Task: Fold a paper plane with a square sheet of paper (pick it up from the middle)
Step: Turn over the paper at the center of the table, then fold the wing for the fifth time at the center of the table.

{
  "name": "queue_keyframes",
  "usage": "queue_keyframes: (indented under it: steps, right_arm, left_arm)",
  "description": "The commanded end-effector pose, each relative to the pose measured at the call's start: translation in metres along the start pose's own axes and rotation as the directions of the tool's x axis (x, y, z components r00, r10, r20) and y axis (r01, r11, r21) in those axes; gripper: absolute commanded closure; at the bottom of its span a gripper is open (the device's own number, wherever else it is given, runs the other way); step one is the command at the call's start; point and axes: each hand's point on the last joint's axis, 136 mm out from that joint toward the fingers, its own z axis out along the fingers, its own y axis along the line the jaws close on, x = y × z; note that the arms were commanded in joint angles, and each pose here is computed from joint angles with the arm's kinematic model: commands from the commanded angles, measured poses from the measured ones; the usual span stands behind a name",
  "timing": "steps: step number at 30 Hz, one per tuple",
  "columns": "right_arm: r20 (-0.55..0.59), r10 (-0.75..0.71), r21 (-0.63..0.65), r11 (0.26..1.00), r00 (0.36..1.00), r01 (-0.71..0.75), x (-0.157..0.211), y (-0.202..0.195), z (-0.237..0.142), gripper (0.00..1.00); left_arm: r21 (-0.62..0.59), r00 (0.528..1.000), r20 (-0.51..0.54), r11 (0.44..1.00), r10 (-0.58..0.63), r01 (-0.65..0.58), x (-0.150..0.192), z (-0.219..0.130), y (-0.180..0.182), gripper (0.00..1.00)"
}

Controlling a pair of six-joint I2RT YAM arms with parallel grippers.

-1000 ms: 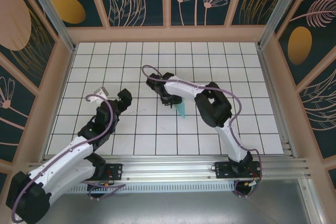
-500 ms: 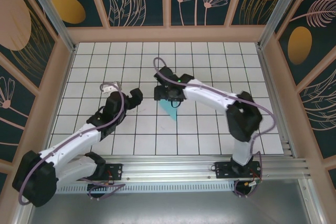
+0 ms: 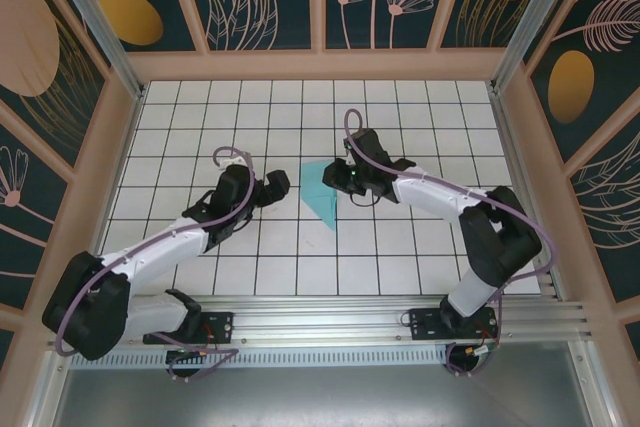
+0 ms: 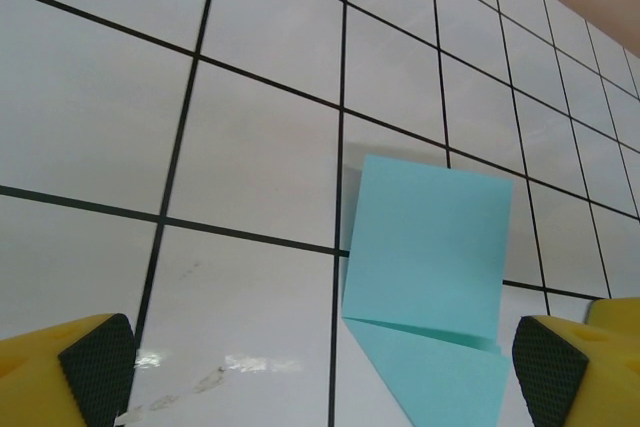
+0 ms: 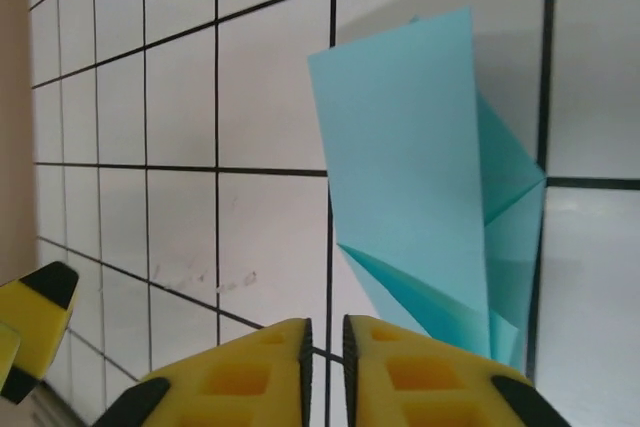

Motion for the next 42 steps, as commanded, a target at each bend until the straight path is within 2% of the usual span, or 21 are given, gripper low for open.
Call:
queue_keyframes:
  steps: [1, 5, 15, 20, 22, 29, 34, 42]
  right_arm:
    - [-0.070, -0.002, -0.169, 0.986, 0.998, -0.010, 0.017, 0.024, 0.006, 0.82]
    - [-0.142, 0.036, -0.056, 0.997, 0.989, -0.044, 0.027, -0.007, 0.024, 0.92]
    - [-0.173, 0.067, -0.023, 0.997, 0.983, -0.072, 0.034, -0.044, 0.038, 0.90]
    - [-0.189, 0.092, -0.100, 0.989, 0.978, -0.113, 0.040, -0.051, 0.036, 0.87]
    - [-0.203, 0.105, -0.091, 0.988, 0.974, -0.125, 0.047, -0.059, 0.041, 0.87]
    - [-0.178, 0.199, -0.132, 0.966, 0.964, -0.223, 0.055, -0.084, 0.039, 0.86]
    - [-0.177, 0.222, -0.156, 0.956, 0.959, -0.250, 0.062, -0.093, 0.035, 0.85]
    - [-0.172, 0.233, -0.135, 0.957, 0.957, -0.257, 0.061, -0.104, 0.033, 0.85]
  left_arm:
    - [0.051, 0.999, -0.023, 0.998, -0.025, 0.026, -0.004, 0.007, -0.016, 0.01]
    - [0.064, 0.997, -0.068, 0.997, -0.040, 0.044, 0.003, 0.016, -0.021, 0.02]
    - [0.087, 0.987, -0.145, 0.993, -0.067, 0.080, 0.013, 0.034, -0.031, 0.01]
    - [0.102, 0.980, -0.185, 0.990, -0.077, 0.097, 0.020, 0.040, -0.035, 0.02]
    - [0.110, 0.976, -0.201, 0.988, -0.081, 0.105, 0.023, 0.042, -0.037, 0.02]
    - [0.106, 0.943, -0.276, 0.970, -0.183, 0.219, 0.037, 0.051, -0.040, 0.02]
    - [0.146, 0.901, -0.346, 0.934, -0.261, 0.326, 0.049, 0.061, -0.051, 0.12]
    - [0.146, 0.856, -0.404, 0.902, -0.321, 0.407, 0.060, 0.077, -0.057, 0.22]
